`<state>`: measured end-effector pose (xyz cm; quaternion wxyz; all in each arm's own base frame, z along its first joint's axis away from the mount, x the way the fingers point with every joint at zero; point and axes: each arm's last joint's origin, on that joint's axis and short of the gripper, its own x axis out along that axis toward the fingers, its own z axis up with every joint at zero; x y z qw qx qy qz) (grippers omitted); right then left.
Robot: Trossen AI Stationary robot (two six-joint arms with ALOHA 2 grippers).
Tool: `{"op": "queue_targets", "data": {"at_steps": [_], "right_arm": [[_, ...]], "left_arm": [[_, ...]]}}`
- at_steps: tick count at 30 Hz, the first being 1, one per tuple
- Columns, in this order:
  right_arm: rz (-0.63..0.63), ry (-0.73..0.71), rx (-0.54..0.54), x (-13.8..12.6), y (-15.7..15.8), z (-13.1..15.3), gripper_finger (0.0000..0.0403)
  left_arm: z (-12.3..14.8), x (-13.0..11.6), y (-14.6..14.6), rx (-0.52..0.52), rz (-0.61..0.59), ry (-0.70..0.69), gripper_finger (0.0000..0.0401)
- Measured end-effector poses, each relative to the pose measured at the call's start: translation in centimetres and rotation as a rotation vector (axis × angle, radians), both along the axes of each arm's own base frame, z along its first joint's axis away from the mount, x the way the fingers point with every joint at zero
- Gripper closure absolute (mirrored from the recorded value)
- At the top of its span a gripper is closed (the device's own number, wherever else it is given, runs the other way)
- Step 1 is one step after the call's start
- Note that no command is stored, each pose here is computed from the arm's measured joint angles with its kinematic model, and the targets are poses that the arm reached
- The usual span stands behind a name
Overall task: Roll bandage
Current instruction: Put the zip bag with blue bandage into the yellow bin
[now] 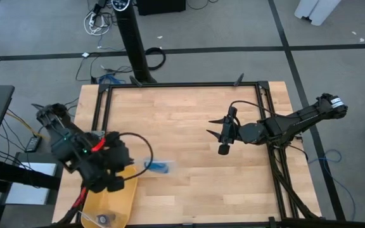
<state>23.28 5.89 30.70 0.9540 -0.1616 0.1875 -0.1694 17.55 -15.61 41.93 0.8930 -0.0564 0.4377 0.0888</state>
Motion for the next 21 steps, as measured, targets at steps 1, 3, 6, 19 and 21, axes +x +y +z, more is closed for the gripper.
{"op": "queue_targets", "data": {"at_steps": [1,3,6,19,21], "right_arm": [[0.001,0.004,-0.001,0.0,0.0,0.0,0.024],[0.001,0.007,-0.002,0.0,0.0,-0.1,0.024],[0.001,0.007,0.001,0.0,0.0,-0.1,0.0241],[-0.001,-0.033,0.021,0.1,0.0,0.2,0.0241],[-0.005,-0.04,0.034,0.1,0.0,0.3,0.0241]], "left_arm": [[-0.1,-0.3,-0.3,-0.031,0.015,0.019,0.0377],[-0.4,-0.9,-0.9,-0.075,0.035,0.059,0.0377],[-1.1,-1.4,-2.1,-0.122,0.07,0.119,0.0377],[-4.1,-4.4,-8.6,-0.269,0.165,0.337,0.0378],[-4.4,-5.2,-9.2,-0.287,0.176,0.382,0.0378]]}}
